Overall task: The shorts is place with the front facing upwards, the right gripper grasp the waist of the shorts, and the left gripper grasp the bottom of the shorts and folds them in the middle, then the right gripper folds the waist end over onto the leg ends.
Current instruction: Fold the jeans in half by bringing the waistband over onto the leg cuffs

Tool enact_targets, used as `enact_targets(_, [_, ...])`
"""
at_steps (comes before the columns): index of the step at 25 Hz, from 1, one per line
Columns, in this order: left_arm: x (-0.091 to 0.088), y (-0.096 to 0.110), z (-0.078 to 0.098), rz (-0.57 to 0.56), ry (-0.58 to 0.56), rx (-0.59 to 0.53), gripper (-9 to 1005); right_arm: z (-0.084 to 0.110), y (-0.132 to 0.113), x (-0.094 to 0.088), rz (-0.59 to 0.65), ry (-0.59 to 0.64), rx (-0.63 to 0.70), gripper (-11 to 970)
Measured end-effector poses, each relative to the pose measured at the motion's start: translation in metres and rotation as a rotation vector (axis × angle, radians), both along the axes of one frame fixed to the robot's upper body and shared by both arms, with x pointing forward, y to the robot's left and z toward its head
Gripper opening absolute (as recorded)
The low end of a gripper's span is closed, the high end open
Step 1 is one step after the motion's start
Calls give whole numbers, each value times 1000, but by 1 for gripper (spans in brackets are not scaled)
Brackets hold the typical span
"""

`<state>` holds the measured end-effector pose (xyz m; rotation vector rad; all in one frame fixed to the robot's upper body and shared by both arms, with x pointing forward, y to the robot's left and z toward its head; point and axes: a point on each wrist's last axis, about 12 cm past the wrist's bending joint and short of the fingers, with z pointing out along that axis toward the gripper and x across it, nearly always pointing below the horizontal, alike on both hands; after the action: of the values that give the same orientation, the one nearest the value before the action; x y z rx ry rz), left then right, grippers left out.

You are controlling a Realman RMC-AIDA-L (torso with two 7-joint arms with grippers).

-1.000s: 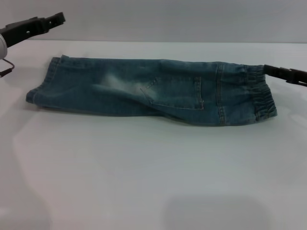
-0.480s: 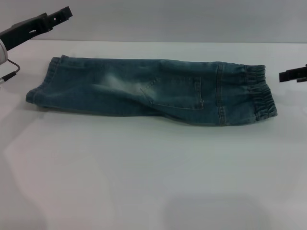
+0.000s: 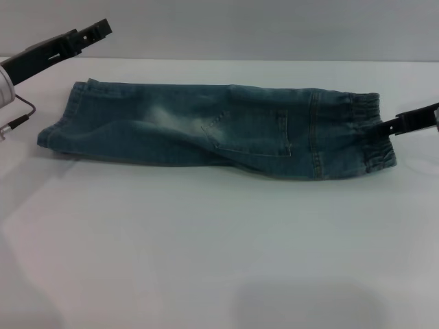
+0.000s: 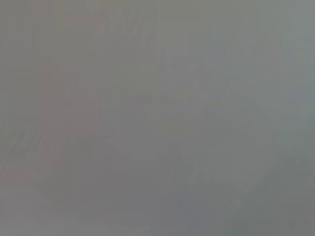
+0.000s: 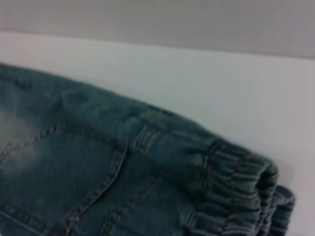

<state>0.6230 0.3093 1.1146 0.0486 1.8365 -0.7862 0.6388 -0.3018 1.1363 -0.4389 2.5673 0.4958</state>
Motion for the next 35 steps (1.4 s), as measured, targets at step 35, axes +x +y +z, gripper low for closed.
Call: enact_targets(35, [-11,11,-13,43,27,-21,835,-24,32,-3,7,-21,10,415])
